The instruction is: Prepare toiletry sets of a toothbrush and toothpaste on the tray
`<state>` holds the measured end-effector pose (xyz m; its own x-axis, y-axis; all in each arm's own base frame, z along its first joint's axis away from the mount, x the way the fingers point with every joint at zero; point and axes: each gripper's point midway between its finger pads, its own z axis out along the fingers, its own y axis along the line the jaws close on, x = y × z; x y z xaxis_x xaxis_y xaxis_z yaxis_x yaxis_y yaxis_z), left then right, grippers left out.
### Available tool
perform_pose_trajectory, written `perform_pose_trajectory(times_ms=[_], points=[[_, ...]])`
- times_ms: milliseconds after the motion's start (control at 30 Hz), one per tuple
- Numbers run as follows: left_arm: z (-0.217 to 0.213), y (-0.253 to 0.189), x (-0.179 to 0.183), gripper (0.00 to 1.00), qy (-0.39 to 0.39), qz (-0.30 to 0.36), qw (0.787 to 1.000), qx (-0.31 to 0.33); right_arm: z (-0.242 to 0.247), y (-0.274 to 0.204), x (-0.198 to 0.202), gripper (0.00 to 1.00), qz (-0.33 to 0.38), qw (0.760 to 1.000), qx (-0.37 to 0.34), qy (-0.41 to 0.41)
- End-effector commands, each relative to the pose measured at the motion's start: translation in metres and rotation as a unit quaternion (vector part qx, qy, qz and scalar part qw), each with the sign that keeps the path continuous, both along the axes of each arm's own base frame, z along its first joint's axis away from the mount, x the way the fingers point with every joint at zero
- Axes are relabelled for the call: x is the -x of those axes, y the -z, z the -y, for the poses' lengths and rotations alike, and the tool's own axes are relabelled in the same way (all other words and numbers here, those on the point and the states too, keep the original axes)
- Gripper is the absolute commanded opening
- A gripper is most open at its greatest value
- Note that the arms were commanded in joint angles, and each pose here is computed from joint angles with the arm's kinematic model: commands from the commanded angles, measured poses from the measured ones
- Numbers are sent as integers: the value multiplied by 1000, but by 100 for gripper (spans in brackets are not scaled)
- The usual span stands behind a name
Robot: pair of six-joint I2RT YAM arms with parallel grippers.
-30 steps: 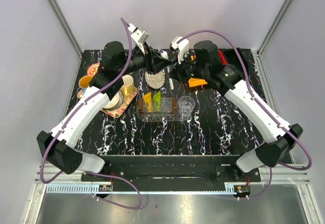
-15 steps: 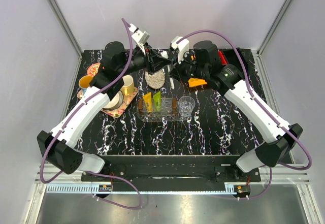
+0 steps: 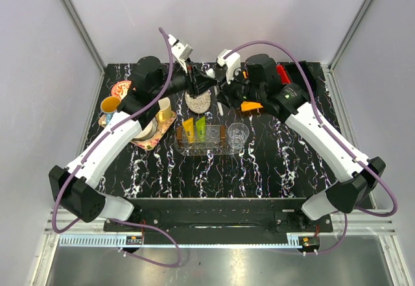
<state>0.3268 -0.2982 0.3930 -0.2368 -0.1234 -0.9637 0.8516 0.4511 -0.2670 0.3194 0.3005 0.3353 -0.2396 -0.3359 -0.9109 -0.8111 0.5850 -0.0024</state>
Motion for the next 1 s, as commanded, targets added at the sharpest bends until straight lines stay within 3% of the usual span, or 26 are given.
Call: perform_pose_trajectory(times_ms=[0,333,633,967], points=[[-4,-15,3,0,-10,39,999,12,-2,-7,2,37,19,1000,-2,-5],[-9,-3,1,0,-22,66,998,-4,8,-5,4,50,31,999,16,0],[-15,30,-7,0,-48,107,993,-26,54,-14,2,50,96,992,57,60],[-2,72,-6,0,-45,137,989,-39,102,-21,-14,47,100,987,49,119]])
